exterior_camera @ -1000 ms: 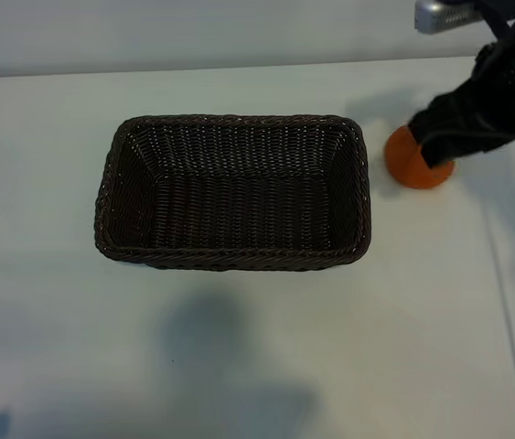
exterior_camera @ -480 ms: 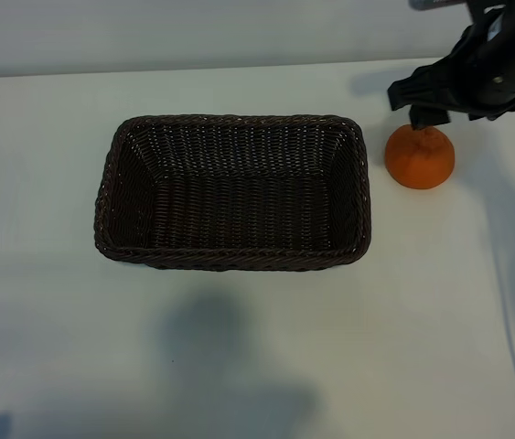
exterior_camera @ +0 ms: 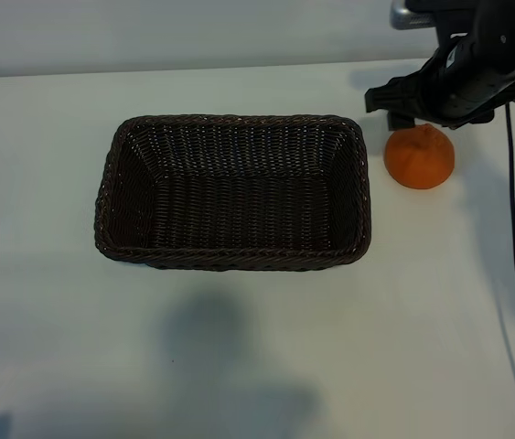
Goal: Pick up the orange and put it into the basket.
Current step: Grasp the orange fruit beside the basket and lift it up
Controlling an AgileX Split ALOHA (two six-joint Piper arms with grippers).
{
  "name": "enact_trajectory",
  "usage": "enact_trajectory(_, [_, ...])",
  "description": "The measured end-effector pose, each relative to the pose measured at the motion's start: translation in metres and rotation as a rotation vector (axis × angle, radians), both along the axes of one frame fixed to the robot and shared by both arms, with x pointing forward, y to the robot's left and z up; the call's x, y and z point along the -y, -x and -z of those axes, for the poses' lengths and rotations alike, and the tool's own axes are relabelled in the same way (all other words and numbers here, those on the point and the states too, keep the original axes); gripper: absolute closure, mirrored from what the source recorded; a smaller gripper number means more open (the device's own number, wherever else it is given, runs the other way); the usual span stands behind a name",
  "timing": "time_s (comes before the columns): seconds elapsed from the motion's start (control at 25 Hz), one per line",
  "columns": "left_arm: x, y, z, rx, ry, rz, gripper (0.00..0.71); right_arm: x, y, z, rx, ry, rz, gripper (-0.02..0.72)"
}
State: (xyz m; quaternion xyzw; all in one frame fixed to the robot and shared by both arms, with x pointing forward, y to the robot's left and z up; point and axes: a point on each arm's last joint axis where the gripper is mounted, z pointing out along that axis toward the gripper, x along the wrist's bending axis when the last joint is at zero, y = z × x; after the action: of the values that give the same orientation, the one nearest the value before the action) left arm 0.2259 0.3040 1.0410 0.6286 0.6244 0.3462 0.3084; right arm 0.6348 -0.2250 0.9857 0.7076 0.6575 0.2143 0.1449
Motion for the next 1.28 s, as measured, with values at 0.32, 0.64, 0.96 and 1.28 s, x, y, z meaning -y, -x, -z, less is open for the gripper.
enact_trajectory(0.32, [0.0, 0.0, 0.0, -0.001, 0.0, 0.0, 0.118, 0.016, -0.014, 0.015, -0.005, 0.01, 0.046, 0.107])
enact_trajectory(0.64, [0.0, 0.0, 0.0, -0.001, 0.003, -0.002, 0.118, 0.016, -0.021, 0.043, -0.04, 0.039, 0.031, 0.107])
enact_trajectory(0.96, [0.0, 0.0, 0.0, -0.002, 0.003, -0.002, 0.118, 0.027, -0.028, 0.053, -0.023, 0.03, 0.063, 0.107])
enact_trajectory(1.28, [0.0, 0.0, 0.0, -0.002, 0.003, -0.002, 0.118, 0.027, -0.029, 0.07, -0.058, 0.031, 0.065, 0.183])
